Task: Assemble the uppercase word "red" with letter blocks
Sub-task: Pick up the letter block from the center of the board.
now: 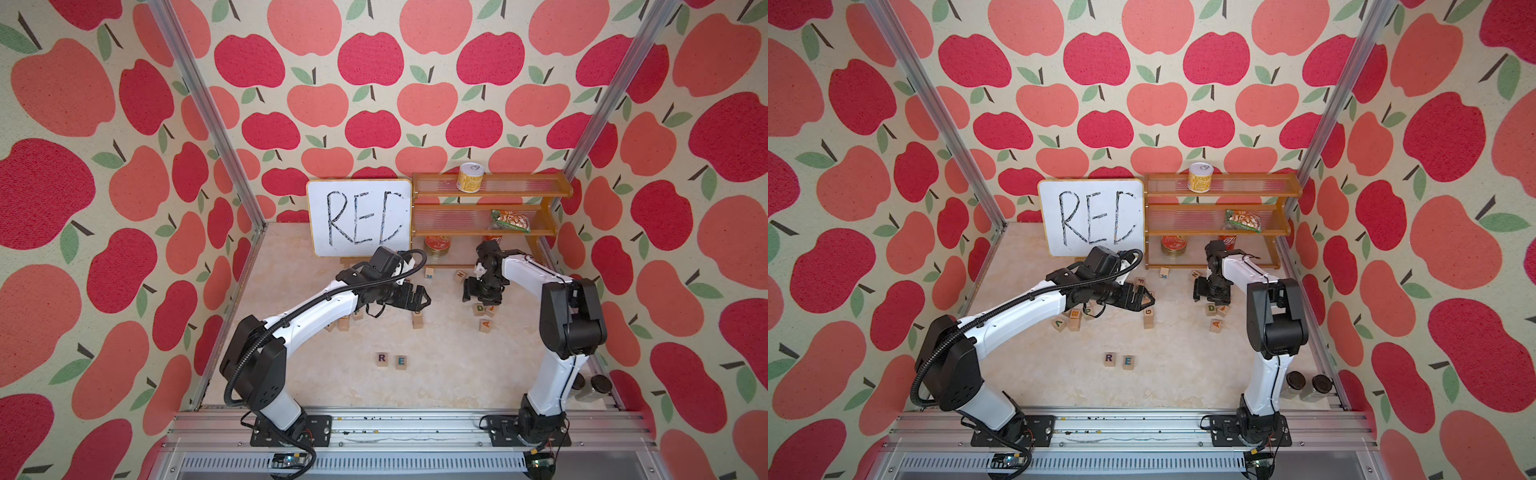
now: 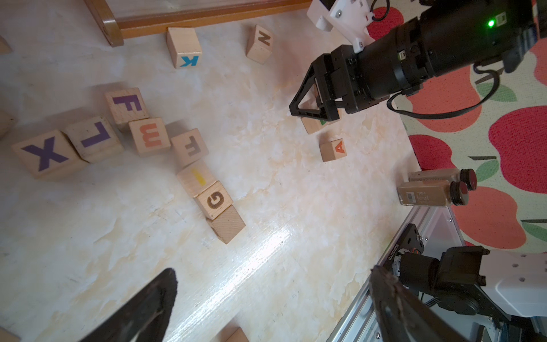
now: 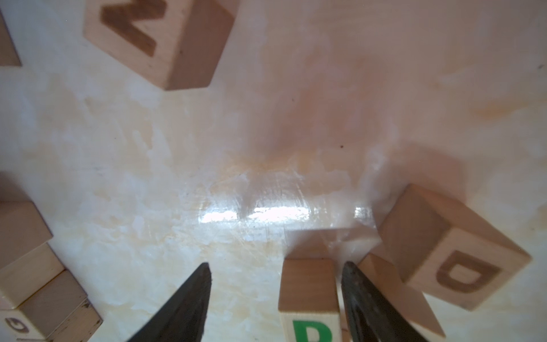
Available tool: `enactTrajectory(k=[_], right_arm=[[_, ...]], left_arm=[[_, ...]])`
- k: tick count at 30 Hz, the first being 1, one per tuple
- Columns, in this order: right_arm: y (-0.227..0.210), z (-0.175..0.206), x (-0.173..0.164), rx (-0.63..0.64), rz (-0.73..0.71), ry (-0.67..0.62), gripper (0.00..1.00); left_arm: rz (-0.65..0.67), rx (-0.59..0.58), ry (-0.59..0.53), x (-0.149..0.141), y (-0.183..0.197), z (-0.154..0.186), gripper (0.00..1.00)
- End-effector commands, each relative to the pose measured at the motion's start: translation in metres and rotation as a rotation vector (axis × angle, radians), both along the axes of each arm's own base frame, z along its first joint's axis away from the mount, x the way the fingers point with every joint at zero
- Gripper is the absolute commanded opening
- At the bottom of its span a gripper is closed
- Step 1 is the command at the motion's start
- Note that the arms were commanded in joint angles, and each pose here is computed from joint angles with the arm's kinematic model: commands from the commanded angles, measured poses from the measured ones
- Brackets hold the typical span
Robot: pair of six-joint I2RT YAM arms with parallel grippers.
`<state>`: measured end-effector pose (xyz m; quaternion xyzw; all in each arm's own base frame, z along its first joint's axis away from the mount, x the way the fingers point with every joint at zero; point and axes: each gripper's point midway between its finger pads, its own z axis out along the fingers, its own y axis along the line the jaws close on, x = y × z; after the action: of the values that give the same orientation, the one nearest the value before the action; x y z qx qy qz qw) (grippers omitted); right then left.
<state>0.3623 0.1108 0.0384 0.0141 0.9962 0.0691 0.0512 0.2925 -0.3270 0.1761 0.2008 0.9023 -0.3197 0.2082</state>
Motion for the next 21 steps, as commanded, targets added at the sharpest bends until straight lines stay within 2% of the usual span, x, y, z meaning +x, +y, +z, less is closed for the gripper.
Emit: enactTrajectory(k=[1,5,12,14,21], right_arm=[[-0.002,-0.008,-0.005,-0.003,0.015,0.022,0.71],[-0.005,-0.012,-0.008,-0.016,0.014,0.028,0.65],[-0.009,-0.021,-0.021,-0.043,0.02,0.051,0.62],[-0.011,-0.022,-0.023,-0.051,0.021,0.053,0.57],[-0.012,-0.02,-0.024,-0.075,0.029,0.047,0.3]], left_arm=[[-0.016,-0.002,0.008,0.001,0.0,0.001,1.0],[-0.012,-0.007,0.011,0.001,0.003,0.0,0.99],[-0.009,-0.015,0.013,0.003,0.004,0.002,0.99],[-0.009,-0.017,0.012,0.003,0.004,0.002,0.99],[0.0,-0.022,0.014,0.002,0.006,0.003,0.99]])
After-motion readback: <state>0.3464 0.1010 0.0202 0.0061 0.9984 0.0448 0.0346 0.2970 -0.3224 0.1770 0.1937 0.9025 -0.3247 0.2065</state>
